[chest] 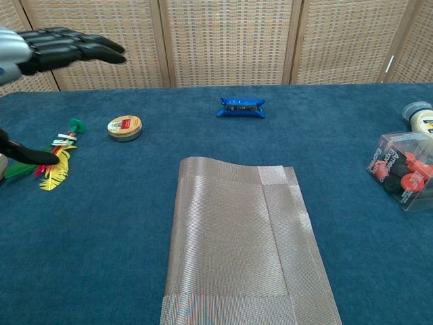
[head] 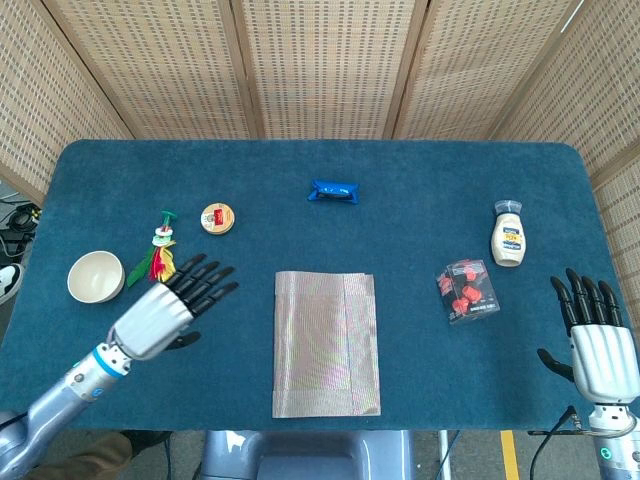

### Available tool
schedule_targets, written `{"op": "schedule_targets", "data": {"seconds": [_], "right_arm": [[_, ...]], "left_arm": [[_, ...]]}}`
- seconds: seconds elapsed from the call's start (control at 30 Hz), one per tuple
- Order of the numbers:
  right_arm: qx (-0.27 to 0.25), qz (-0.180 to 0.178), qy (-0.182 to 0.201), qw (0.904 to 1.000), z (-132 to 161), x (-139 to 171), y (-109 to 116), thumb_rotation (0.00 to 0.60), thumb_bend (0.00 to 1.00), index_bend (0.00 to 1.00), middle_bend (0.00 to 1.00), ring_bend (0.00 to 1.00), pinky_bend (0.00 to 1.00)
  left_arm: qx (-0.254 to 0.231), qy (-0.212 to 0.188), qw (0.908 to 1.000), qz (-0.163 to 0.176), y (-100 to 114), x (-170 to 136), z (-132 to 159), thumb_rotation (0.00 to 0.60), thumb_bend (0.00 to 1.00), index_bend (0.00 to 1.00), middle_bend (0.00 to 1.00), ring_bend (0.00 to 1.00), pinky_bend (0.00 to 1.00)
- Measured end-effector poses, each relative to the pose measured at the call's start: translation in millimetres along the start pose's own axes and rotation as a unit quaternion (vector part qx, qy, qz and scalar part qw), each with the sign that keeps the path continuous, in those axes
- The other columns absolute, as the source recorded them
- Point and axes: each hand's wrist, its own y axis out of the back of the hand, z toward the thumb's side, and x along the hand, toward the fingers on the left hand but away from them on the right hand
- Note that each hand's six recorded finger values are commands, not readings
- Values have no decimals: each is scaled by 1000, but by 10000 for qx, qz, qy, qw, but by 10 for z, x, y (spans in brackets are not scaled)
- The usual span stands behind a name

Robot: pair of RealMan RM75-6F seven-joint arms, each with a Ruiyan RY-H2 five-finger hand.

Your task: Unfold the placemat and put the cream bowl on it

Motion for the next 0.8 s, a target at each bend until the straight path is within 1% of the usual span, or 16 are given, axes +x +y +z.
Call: {"op": "schedule_targets", "data": {"seconds": [0.1, 0.23, 0.3, 0.4, 0.57, 0.7, 0.8], "right_arm": [[26, 17, -60, 10000, -25, -16, -15, 600, 0, 0, 0, 0, 0], [58, 9, -146, 9999, -57, -40, -18, 600, 0, 0, 0, 0, 0], [72, -3, -191, 9998, -74, -51, -15, 600, 0, 0, 0, 0, 0], [100, -19, -255, 9996, -101, -63, -10, 600, 0, 0, 0, 0, 0], [154, -39, -397, 9991, -163, -84, -3, 600, 0, 0, 0, 0, 0], [190, -46, -492, 9986, -207, -105, 2, 600, 0, 0, 0, 0, 0], [215, -32, -540, 9983, -231, -113, -3, 600, 0, 0, 0, 0, 0]], "left_arm": [[187, -511, 9985, -34, -66, 214, 227, 600, 29, 13, 0, 0, 0], [361, -1011, 9941, -154, -160, 448, 429, 600, 32, 86, 0, 0, 0], [428, -1234, 9912, -200, -195, 552, 524, 600, 43, 99, 0, 0, 0], [482, -1557, 9862, -305, -260, 712, 684, 600, 112, 126, 0, 0, 0], [560, -1991, 9772, -471, -341, 934, 921, 600, 290, 187, 0, 0, 0], [668, -2384, 9670, -604, -409, 1095, 1122, 600, 313, 231, 0, 0, 0], [829, -2622, 9593, -639, -450, 1172, 1216, 600, 327, 247, 0, 0, 0]]}}
